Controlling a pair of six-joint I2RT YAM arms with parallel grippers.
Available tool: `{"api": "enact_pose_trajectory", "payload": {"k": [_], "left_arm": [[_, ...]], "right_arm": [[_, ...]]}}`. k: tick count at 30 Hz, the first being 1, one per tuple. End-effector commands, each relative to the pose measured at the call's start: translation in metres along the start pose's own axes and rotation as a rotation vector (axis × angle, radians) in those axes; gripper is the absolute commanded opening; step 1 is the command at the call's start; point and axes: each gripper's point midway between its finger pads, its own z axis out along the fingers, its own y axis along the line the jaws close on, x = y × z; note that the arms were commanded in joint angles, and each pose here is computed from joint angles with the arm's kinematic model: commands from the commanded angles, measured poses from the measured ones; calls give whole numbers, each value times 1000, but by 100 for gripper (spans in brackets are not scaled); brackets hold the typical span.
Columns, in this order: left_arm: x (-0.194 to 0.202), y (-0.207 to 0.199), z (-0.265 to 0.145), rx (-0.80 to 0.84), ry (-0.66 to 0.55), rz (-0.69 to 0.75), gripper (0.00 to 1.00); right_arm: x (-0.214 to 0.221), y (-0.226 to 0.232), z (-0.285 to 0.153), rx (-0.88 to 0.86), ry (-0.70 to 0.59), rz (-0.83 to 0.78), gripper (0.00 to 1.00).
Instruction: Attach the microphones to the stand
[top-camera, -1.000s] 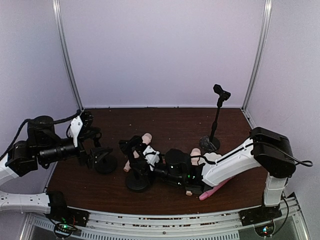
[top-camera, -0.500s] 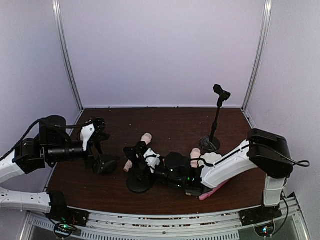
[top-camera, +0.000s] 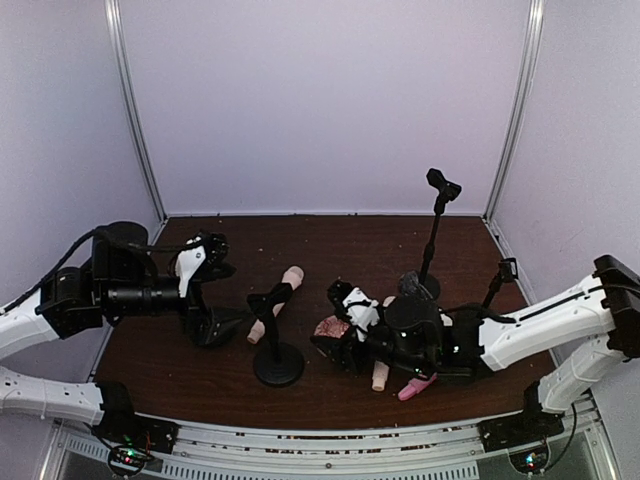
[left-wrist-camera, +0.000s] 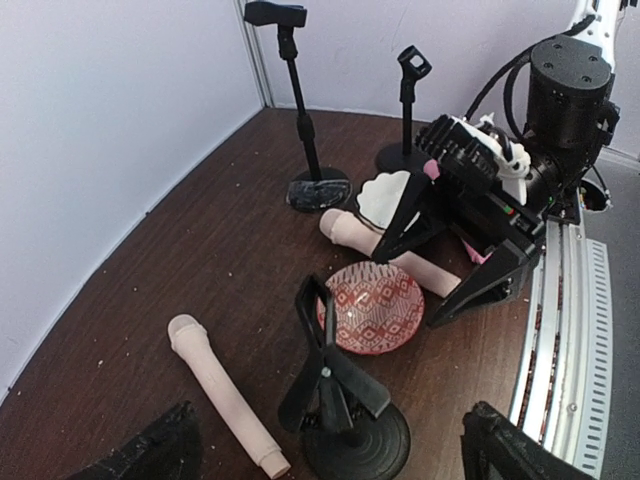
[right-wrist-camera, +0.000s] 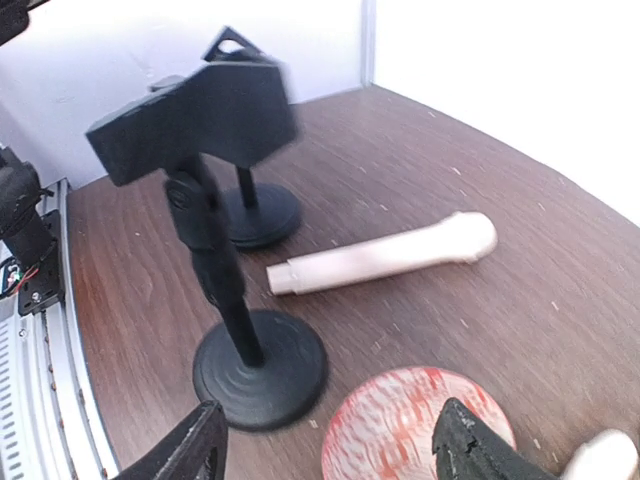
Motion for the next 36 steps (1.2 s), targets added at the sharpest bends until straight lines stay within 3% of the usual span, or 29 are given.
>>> {"api": "enact_pose_trajectory", "payload": {"k": [1, 9, 13, 17, 20, 27, 36], "left_arm": [[-60, -2, 2, 53, -163, 0, 91], [-90, -4, 27, 113, -200, -13, 84], [-94, -3, 33, 109, -222, -15, 83], [-94, -3, 35, 112, -226, -32, 82], [-93, -4, 32, 116, -227, -43, 82], [-82, -4, 19, 99, -236, -70, 81], [-79, -10, 2, 113, -288, -57, 81]], "right_arm": [[32, -38, -39, 180, 174, 106, 70], [78, -74, -116, 363, 360, 377, 58], [91, -77, -131, 380, 393, 435, 51], [94, -71, -123, 381, 446, 432, 47], [108, -61, -103, 396, 562, 403, 46], [110, -52, -73, 467, 714, 338, 51], [123, -47, -66, 488, 810, 456, 54]]}}
